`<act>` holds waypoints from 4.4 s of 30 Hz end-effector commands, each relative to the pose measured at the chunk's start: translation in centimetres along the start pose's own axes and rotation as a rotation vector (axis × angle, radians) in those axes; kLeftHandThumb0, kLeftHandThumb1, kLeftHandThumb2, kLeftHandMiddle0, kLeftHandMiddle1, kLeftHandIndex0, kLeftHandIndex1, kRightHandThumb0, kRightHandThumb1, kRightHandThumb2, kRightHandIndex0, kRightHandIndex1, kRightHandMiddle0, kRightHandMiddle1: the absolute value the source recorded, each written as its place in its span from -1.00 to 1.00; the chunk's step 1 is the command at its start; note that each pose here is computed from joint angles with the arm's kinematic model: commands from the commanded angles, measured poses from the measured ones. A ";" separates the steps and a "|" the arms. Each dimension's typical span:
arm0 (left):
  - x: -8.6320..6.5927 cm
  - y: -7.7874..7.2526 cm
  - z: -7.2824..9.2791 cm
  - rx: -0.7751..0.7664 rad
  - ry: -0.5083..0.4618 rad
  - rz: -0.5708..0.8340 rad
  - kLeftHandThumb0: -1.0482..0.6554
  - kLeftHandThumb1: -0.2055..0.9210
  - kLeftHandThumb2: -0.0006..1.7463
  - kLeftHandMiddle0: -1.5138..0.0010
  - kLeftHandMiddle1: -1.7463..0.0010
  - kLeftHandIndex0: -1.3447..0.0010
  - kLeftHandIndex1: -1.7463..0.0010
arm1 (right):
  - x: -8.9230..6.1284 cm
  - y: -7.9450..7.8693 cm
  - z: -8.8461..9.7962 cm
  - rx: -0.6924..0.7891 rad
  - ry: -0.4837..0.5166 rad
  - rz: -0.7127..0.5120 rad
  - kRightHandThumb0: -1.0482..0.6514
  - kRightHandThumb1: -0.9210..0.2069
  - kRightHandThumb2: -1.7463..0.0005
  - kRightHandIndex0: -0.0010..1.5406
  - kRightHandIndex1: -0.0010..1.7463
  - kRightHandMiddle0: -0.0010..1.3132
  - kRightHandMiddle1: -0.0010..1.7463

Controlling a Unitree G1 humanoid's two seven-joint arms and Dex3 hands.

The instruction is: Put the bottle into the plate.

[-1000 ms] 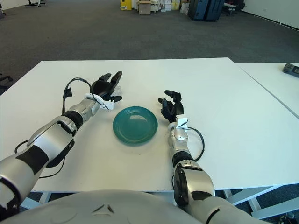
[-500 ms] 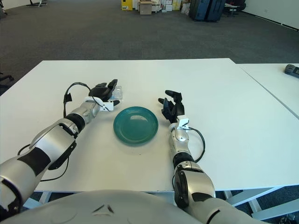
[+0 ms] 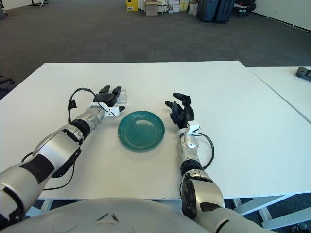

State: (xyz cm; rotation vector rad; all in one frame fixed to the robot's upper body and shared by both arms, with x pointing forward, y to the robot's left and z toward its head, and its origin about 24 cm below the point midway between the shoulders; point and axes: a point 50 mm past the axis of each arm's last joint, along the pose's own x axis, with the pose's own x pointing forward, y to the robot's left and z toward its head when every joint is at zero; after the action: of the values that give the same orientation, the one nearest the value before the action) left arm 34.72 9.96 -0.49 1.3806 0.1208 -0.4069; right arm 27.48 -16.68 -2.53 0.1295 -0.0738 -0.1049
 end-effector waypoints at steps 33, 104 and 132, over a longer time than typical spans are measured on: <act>-1.1 -2.2 -1.3 0.311 -0.123 -0.075 -1.00 1.00 -0.24 0.48 0.41 1.00 -0.32 | -3.3 -1.1 -2.0 0.015 0.068 -0.037 -0.57 -1.00 0.09 -0.24 -0.18 -0.94 0.38; -0.5 3.6 -0.2 0.244 -0.316 0.270 -0.28 0.11 0.35 -0.45 -1.00 0.22 -1.00 | -3.5 -1.3 -2.7 0.119 0.111 -0.007 -0.74 -1.00 -0.10 -0.16 -0.13 -0.63 0.41; -3.4 7.4 2.3 0.259 -0.735 0.774 -0.26 0.19 0.29 -0.44 -1.00 0.27 -1.00 | -3.2 -1.1 -2.8 0.127 0.125 0.008 -0.72 -1.00 -0.09 -0.15 -0.14 -0.62 0.39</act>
State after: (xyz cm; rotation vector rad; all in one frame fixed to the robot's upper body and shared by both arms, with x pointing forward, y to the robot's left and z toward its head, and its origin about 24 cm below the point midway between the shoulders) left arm 33.61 8.72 6.65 1.3544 -1.0041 -0.3088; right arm 27.22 -17.18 -2.71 0.2322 -0.0775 -0.0419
